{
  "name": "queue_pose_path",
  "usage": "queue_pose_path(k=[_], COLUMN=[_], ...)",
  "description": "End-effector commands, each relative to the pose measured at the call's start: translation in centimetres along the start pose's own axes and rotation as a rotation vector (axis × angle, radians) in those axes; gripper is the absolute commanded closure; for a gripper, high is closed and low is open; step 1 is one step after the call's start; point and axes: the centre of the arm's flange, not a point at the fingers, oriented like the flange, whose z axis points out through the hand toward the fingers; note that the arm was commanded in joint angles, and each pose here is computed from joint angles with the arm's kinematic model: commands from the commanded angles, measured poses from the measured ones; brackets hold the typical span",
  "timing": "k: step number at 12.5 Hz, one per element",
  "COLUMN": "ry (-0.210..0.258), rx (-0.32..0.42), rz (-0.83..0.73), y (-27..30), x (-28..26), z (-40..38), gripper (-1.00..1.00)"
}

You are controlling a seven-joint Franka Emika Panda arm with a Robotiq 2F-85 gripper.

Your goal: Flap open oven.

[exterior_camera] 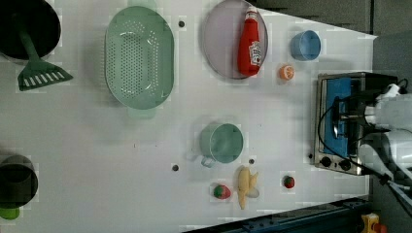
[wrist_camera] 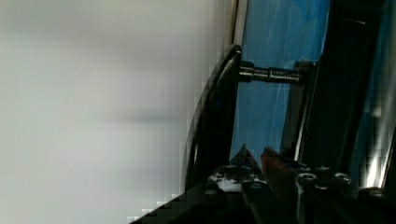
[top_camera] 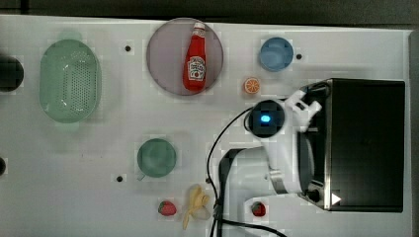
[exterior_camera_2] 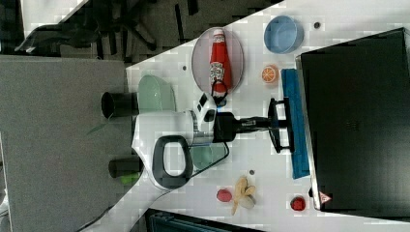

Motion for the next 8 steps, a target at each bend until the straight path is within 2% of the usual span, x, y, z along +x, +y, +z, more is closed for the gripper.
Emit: queue_pose_path(k=[1, 6, 8], ry=[-0.002, -0.054, -0.063], rx=[-0.04, -0.045, -0.07], rz=[0.079, 0.054, 0.077], y=[-6.1, -11.2, -13.1], x=[0.7, 1.1, 1.5], z=[-0.5, 2.6, 3.8], gripper=[0.65, 0.65, 0.65])
